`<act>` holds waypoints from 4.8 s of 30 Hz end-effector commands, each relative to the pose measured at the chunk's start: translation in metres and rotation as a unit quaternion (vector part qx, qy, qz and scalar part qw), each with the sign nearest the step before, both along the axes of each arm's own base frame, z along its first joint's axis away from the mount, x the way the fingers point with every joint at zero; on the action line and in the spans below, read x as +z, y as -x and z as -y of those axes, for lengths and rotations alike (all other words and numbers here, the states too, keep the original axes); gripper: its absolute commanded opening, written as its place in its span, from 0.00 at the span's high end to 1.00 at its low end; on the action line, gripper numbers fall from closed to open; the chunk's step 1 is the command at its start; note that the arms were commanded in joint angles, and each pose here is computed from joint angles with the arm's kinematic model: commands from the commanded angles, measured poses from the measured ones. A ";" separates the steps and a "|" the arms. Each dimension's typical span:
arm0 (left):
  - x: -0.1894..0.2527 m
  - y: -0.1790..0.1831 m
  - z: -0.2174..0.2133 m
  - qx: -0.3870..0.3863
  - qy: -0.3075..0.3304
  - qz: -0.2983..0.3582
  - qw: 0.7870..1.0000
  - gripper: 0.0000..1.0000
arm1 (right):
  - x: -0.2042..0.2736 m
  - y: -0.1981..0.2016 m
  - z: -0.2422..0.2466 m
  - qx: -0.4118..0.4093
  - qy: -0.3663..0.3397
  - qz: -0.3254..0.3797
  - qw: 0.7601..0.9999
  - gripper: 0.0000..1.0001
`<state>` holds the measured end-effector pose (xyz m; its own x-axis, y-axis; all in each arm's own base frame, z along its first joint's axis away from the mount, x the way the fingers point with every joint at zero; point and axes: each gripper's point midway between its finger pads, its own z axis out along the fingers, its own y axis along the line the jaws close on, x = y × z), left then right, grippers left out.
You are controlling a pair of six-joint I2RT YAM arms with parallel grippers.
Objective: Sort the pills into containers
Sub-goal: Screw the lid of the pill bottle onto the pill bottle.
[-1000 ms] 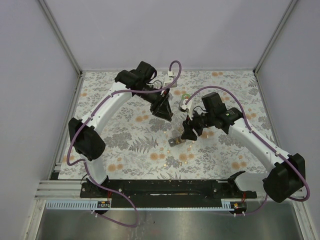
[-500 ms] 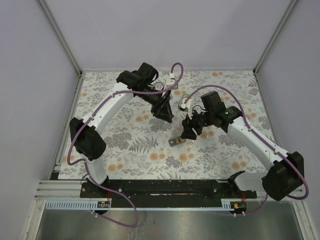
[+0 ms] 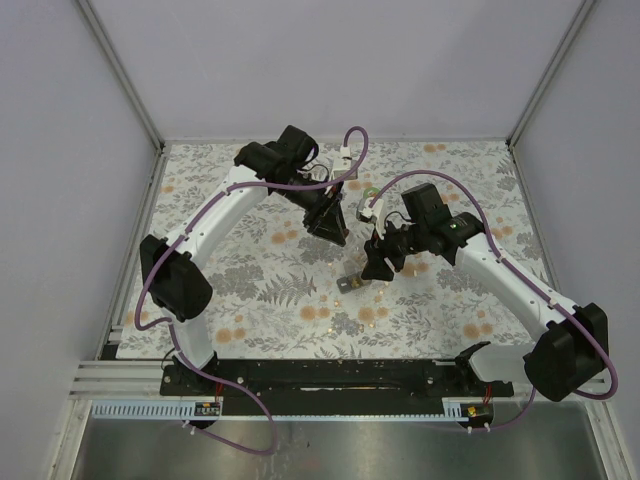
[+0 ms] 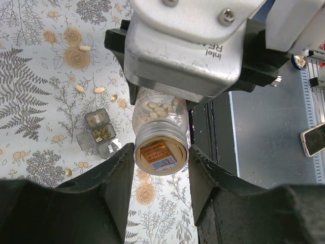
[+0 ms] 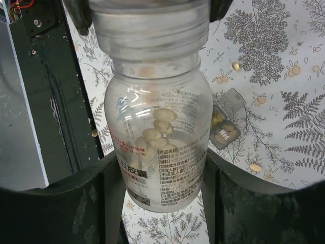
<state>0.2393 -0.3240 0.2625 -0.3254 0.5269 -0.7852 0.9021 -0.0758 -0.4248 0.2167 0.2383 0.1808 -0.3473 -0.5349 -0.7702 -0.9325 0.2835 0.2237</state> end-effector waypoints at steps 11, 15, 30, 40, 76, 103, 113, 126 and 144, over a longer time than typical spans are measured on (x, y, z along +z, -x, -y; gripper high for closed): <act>-0.007 0.000 0.003 -0.012 0.005 0.018 1.000 1.00 | 0.026 -0.001 -0.008 0.015 -0.032 0.038 0.999 1.00; -0.005 0.004 0.003 -0.018 0.013 0.011 1.000 1.00 | 0.027 -0.001 -0.008 0.014 -0.035 0.042 0.998 1.00; 0.005 0.011 0.004 -0.026 0.051 0.017 0.998 1.00 | 0.029 -0.003 -0.014 0.006 -0.069 0.052 0.996 1.00; 0.005 0.013 -0.004 -0.032 0.061 0.083 0.994 0.88 | 0.038 0.002 -0.020 0.027 -0.099 0.017 0.995 1.00; 0.018 0.066 -0.010 -0.153 0.191 0.177 0.953 0.45 | 0.058 0.046 -0.027 0.146 -0.174 -0.108 0.968 1.00; 0.044 0.026 -0.010 -0.028 0.145 0.181 0.972 0.01 | 0.042 0.040 -0.005 0.078 -0.103 -0.021 0.991 1.00; 0.065 0.020 -0.007 0.077 0.113 0.087 0.987 0.02 | 0.038 0.012 0.000 -0.008 -0.073 0.050 0.996 1.00; 0.043 -0.008 0.015 0.179 0.046 -0.018 0.983 0.11 | 0.041 0.001 0.001 -0.038 -0.073 0.072 0.994 1.00; 0.033 0.005 0.017 0.164 0.022 -0.017 0.986 0.29 | 0.037 0.003 0.002 -0.039 -0.072 0.071 0.994 1.00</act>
<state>0.2359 -0.3394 0.2772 -0.5381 0.3722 -0.7562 0.8425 0.2109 -0.4957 0.2127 0.2331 0.2061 -0.3082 -0.4166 -0.8552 -0.9270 0.3334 0.1717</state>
